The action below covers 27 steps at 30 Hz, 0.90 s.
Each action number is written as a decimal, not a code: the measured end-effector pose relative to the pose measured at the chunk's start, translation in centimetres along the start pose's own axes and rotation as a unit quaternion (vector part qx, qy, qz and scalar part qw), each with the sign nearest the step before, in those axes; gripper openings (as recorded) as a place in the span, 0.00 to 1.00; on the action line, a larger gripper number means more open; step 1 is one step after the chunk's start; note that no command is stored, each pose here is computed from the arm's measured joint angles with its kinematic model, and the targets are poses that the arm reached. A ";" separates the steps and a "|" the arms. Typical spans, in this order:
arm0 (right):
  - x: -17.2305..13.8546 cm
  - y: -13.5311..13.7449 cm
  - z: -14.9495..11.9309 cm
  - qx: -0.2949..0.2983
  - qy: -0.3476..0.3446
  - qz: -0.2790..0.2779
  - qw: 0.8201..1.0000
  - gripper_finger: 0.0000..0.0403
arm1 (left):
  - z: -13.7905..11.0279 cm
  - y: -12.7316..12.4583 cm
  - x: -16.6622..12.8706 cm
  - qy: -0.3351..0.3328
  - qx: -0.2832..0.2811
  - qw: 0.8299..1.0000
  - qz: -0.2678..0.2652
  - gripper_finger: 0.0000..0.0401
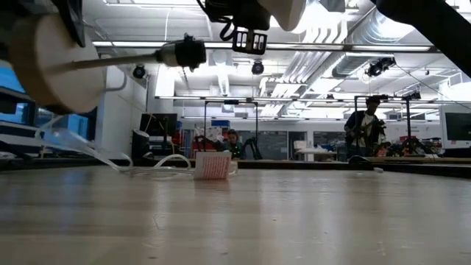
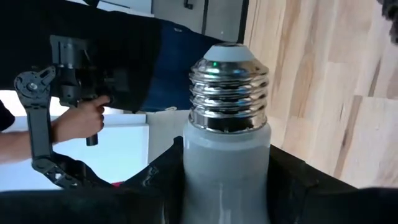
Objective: Screw lightbulb
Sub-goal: Insert the light bulb into the lamp holder
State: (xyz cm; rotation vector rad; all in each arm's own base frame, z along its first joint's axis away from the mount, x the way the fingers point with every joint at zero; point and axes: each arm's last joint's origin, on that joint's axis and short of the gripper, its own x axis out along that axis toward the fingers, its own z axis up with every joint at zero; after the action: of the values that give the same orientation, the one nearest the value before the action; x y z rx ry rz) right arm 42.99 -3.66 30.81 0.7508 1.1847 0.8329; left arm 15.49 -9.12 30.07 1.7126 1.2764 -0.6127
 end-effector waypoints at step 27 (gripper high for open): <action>4.9 -2.5 1.2 0.043 0.040 0.051 0.997 0.38 | -0.5 0.4 -3.9 -0.078 0.005 0.997 0.025 0.27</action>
State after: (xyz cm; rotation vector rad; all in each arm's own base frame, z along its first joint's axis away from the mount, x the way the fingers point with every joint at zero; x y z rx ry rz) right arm 45.35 -0.73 26.60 0.8597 1.2682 0.9077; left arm 14.43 -10.60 33.61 1.6645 1.1202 -0.7096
